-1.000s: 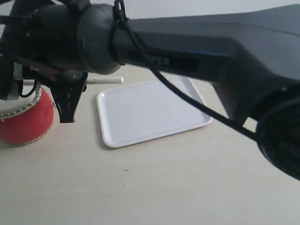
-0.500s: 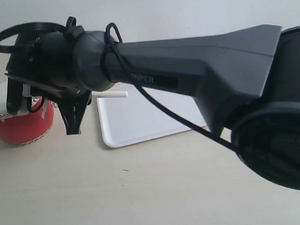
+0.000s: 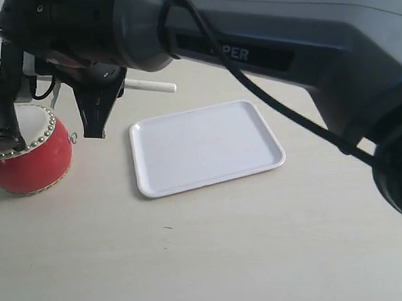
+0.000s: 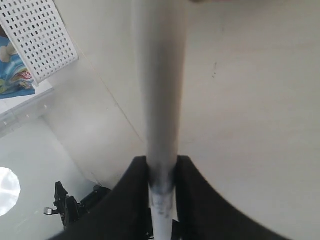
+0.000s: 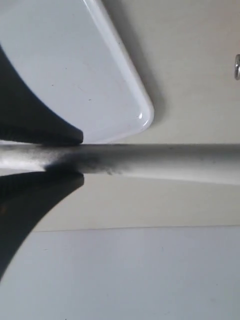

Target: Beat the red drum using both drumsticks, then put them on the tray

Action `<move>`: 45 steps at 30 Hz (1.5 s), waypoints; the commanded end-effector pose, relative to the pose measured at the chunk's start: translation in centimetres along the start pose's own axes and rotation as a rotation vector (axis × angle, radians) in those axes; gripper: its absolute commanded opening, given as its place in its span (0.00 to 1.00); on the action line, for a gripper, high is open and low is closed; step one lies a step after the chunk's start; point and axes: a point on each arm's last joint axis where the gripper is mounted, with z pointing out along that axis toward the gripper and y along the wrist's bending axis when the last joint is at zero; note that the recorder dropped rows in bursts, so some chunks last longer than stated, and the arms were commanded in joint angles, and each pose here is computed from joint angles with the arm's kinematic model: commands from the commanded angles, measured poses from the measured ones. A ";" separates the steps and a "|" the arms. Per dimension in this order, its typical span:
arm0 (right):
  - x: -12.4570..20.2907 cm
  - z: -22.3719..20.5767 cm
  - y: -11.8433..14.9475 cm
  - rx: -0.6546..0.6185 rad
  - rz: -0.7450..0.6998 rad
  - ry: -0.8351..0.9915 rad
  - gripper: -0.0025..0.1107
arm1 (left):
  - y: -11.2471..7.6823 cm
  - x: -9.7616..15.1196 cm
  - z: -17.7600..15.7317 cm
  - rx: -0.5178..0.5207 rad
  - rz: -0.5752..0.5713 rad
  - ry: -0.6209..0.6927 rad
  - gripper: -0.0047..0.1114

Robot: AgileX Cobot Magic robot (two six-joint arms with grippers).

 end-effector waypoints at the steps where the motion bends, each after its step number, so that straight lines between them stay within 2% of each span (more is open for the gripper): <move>1: -0.4 -1.1 -0.9 0.003 0.053 -0.078 0.02 | 1.8 0.7 -1.5 -0.022 -0.097 -0.061 0.04; 5: -0.3 0.4 -0.2 -0.052 0.088 -0.070 0.02 | 5.1 3.0 -4.3 -0.040 -0.244 -0.187 0.04; 8: -0.8 3.5 2.3 -0.118 0.055 -0.051 0.02 | 7.5 6.1 -6.5 -0.058 -0.368 -0.292 0.04; 11: -0.4 7.2 5.2 -0.165 -0.015 0.035 0.02 | 8.7 8.4 -7.6 -0.079 -0.441 -0.356 0.04; 14: -0.2 8.2 5.9 -0.170 -0.036 0.072 0.02 | 9.1 9.2 -8.0 -0.079 -0.470 -0.398 0.04; 16: -0.2 7.4 5.3 -0.161 -0.027 0.058 0.02 | 9.1 9.0 -8.1 -0.064 -0.472 -0.422 0.04; 19: -0.3 5.5 3.6 -0.137 0.002 0.029 0.02 | 8.4 8.1 -8.5 0.040 -0.483 -0.515 0.04; 24: 0.7 1.7 0.2 -0.068 0.071 0.033 0.02 | 7.4 6.1 -10.0 0.242 -0.526 -0.750 0.04; 28: 3.2 -0.4 -3.3 -0.039 0.228 0.089 0.02 | 7.1 4.7 -11.8 0.411 -0.591 -0.973 0.04; 33: 7.6 -0.9 -7.4 -0.071 0.392 0.168 0.02 | 7.4 3.7 -14.1 0.568 -0.694 -1.220 0.04; 36: 9.7 -0.6 -9.1 -0.112 0.488 0.171 0.02 | 7.6 3.2 -15.0 0.662 -0.769 -1.312 0.04; 40: 12.0 0.5 -10.4 -0.226 0.618 0.159 0.02 | 7.3 2.1 -15.1 0.759 -0.843 -1.328 0.04; 45: 14.1 1.5 -11.5 -0.390 0.730 0.096 0.02 | 6.1 -0.3 -14.1 0.848 -0.888 -1.245 0.04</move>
